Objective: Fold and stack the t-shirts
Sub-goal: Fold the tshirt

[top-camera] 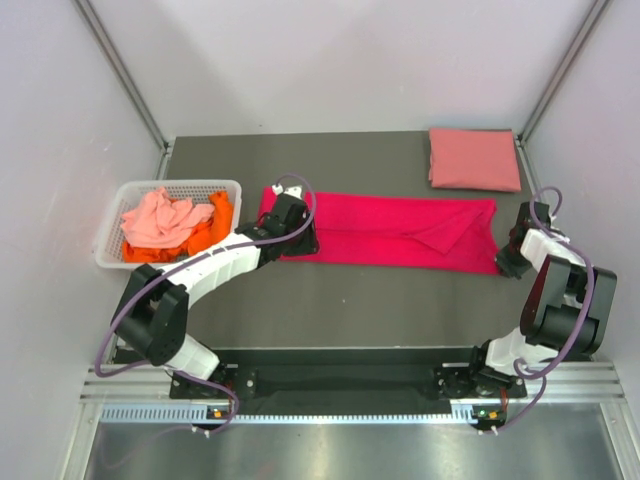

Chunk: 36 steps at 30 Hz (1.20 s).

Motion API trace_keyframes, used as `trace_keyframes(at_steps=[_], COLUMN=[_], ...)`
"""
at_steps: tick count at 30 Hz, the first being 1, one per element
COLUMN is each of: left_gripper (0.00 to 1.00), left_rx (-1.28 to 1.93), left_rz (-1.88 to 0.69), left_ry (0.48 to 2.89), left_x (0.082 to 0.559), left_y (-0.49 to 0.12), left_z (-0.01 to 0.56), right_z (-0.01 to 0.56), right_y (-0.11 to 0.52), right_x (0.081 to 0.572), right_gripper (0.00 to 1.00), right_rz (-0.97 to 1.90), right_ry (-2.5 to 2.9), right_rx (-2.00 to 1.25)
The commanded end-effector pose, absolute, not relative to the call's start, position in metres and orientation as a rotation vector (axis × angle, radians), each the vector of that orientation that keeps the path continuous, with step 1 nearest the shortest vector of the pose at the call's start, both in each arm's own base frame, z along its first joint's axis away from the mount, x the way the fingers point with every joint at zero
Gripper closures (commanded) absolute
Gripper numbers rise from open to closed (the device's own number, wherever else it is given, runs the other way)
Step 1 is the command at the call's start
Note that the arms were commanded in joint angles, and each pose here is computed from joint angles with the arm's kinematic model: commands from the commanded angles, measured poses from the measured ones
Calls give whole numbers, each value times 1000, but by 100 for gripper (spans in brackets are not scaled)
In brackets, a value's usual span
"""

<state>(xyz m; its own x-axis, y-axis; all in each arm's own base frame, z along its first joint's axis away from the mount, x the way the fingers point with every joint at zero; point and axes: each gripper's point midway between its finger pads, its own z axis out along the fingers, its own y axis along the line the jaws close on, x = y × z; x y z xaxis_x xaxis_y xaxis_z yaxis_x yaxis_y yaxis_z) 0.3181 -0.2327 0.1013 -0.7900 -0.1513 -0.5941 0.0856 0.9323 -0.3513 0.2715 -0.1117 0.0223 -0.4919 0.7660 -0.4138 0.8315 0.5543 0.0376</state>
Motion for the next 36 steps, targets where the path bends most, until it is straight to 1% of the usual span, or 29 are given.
trace_keyframes(at_steps=[1, 3, 7, 8, 10, 13, 15, 17, 18, 19, 20, 24, 28, 31, 36], left_gripper=[52, 52, 52, 55, 57, 67, 71, 72, 76, 77, 77, 78, 79, 78, 71], left_rx=[-9, 1, 39, 41, 13, -32, -71, -123, -152, -180, -221, -298, -328, -330, -283], left_rz=[-429, -427, -488, -481, -389, -345, -320, -211, -164, -104, -30, 66, 179, 159, 141], left_ry=[2398, 2413, 2459, 2469, 2496, 2554, 2568, 2571, 2564, 2568, 2549, 2568, 2626, 2594, 2500], left_x=[328, 326, 318, 318, 324, 332, 340, 348, 351, 352, 357, 361, 350, 356, 385], left_y=[-230, -230, -239, -239, -229, -219, -212, -195, -187, -177, -162, -137, -123, -125, -128], left_z=[115, 114, 103, 99, 84, 65, 61, 52, 50, 45, 43, 25, 13, 34, 85], right_z=[20, 20, 21, 21, 23, 28, 32, 36, 39, 39, 41, 44, 50, 57, 71], right_y=[-130, -134, -141, -143, -147, -150, -150, -151, -150, -150, -149, -144, -136, -132, -121], right_x=[264, 263, 256, 255, 253, 253, 253, 252, 253, 253, 254, 256, 266, 271, 278], right_gripper=[93, 99, 100, 100, 100, 100, 100, 100, 100, 100, 100, 100, 100, 100, 99], right_rz=[-350, -371, -424, -429, -433, -443, -446, -449, -443, -437, -428, -394, -320, -272, -181], right_ry=[2378, 2372, 2353, 2346, 2335, 2312, 2299, 2292, 2287, 2284, 2280, 2279, 2298, 2295, 2273], right_rx=[1313, 1316, 1347, 1355, 1371, 1373, 1366, 1361, 1359, 1358, 1353, 1324, 1276, 1267, 1230])
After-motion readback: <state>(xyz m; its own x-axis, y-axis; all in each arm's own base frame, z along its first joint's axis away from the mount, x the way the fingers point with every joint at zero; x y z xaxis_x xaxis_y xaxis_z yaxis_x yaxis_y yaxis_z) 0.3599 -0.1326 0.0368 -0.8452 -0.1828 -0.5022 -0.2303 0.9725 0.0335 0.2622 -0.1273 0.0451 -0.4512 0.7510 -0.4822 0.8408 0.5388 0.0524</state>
